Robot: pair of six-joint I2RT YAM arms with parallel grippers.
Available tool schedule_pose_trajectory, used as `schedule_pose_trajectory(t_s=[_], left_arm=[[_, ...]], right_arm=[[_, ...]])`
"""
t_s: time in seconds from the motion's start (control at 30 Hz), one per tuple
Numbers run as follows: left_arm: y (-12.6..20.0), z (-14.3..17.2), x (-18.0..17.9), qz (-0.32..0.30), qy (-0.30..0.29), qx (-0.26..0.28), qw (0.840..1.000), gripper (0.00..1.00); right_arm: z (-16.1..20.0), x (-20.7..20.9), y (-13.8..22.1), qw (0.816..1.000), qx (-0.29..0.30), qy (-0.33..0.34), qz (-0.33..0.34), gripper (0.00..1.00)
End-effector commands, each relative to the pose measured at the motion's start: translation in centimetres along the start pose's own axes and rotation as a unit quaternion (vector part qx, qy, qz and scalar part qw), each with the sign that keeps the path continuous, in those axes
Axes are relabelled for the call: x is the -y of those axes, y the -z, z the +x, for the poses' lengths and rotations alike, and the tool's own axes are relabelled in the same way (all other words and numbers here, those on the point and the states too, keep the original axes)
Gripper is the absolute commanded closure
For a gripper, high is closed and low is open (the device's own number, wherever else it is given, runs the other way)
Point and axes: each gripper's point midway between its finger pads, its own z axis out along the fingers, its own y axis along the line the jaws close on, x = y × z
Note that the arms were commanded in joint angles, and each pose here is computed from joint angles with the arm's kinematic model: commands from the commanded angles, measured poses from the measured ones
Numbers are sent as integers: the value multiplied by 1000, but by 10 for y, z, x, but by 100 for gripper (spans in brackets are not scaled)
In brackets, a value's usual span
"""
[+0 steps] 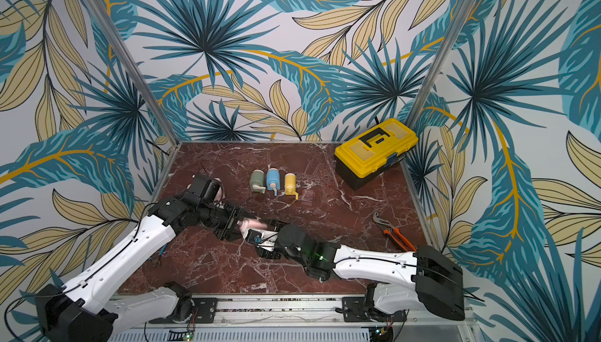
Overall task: Put the tray back into the pencil sharpener
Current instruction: Pick up the pencil sharpener from the center of the board.
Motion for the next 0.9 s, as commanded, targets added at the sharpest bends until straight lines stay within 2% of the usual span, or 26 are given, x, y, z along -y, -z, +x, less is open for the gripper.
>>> schedule_pose_trajectory(t_s=[0.0,0.33,0.47,0.53,0.7,0.77,0.83,0.87], left_arm=[[6,8,7,21,-8,-10,1000,100],[8,11,8,25,0,-15,1000,100],[9,12,6,27,3,-15,1000,95],[10,10,5,28,6,-11,1000,81],[12,0,1,34,13,17,999,26],[14,-8,-2,38,17,38,998,11],[16,-17,-4,41,18,62,997,0],[17,-23,-5,43,16,77,996,0]], right_arm=[[-1,-3,-5,1000,6,-17,1,36],[-2,-1,-18,1000,1,-2,13,39],[-3,0,-20,1000,2,-1,12,46],[-4,-1,-19,1000,2,-1,11,51],[3,-5,-14,1000,-7,-7,0,59],[8,-5,-11,1000,-12,-11,-2,61],[14,-5,-6,1000,-19,-19,-2,63],[18,-5,-4,999,-24,-21,-2,64]])
